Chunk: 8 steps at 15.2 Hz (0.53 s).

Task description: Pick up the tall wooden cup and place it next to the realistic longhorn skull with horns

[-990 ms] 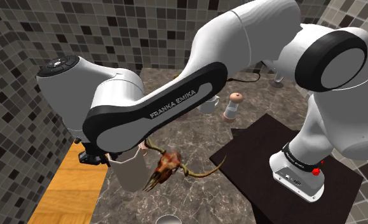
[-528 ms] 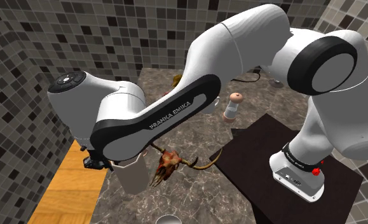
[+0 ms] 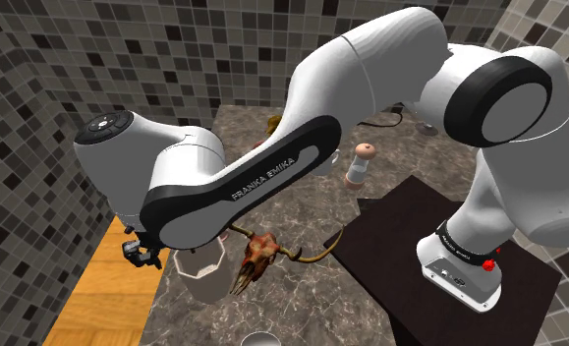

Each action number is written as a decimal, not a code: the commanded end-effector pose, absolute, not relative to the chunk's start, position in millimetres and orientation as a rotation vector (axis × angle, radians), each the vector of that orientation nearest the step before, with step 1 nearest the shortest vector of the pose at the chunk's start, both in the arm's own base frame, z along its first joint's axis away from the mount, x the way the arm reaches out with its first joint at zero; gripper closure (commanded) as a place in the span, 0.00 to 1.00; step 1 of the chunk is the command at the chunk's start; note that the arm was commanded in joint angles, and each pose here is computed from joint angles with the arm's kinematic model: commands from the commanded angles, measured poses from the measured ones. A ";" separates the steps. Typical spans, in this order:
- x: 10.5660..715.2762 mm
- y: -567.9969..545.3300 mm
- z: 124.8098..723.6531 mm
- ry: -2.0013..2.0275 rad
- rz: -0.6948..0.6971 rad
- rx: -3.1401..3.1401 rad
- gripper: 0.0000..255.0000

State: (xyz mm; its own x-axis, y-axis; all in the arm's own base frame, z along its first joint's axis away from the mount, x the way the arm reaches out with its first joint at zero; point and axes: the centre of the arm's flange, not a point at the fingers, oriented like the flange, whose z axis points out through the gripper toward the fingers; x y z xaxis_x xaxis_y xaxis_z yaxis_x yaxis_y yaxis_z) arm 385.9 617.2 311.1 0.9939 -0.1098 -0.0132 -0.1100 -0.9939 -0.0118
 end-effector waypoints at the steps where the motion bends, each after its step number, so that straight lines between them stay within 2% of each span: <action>1: 385.9 617.3 311.3 0.172 0.019 -3.124 0.00; 4: 385.8 617.1 311.2 0.172 0.019 -3.124 0.00; 8: 386.4 616.4 361.2 0.172 0.019 -3.124 0.00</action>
